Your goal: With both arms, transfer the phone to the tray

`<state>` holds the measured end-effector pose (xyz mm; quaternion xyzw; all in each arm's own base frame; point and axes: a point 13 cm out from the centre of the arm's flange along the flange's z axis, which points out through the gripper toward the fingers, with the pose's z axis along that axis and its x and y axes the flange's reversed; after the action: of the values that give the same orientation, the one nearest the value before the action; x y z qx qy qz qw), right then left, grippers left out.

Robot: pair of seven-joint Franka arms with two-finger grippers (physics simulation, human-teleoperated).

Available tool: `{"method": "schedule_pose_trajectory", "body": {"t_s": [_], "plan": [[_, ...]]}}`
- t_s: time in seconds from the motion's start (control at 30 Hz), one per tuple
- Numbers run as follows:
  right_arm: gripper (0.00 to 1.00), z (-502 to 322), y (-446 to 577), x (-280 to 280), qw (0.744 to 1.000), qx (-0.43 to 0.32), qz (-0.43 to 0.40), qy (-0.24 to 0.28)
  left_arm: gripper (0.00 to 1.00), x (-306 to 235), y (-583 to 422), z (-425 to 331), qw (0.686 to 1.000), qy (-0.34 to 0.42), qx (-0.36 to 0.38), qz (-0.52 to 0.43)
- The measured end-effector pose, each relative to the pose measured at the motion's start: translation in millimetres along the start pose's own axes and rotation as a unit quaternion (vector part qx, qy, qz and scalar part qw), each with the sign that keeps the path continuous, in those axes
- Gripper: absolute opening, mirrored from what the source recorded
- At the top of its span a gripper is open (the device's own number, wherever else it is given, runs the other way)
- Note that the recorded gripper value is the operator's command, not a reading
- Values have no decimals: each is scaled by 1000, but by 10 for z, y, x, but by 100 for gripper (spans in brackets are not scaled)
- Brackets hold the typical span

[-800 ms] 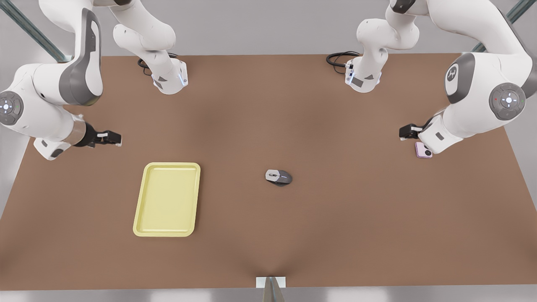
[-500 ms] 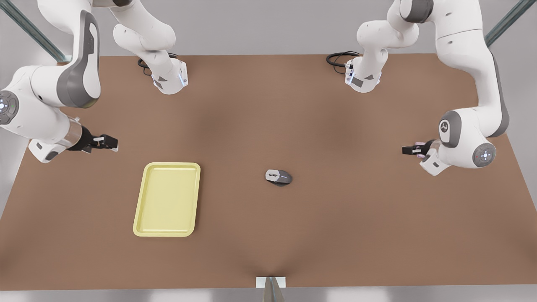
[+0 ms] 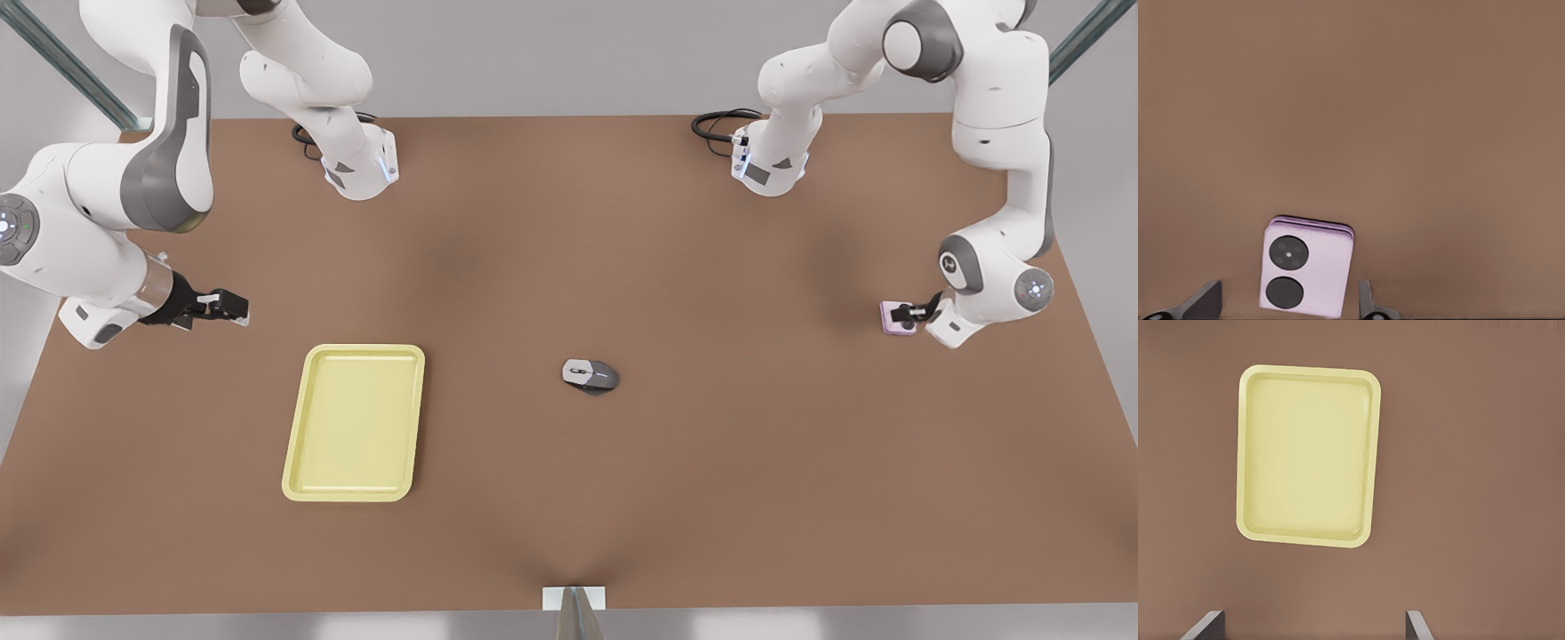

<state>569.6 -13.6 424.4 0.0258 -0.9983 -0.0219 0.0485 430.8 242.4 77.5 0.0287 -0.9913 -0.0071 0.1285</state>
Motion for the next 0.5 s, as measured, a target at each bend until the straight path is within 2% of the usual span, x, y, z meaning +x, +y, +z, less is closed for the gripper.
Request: {"method": "schedule_pose_trajectory", "body": {"t_s": [0.5], "plan": [[100, 58, 10, -23, 1000, 0, -4, 3, 100, 23, -27, 327, 996, -11, -7, 87]]}}
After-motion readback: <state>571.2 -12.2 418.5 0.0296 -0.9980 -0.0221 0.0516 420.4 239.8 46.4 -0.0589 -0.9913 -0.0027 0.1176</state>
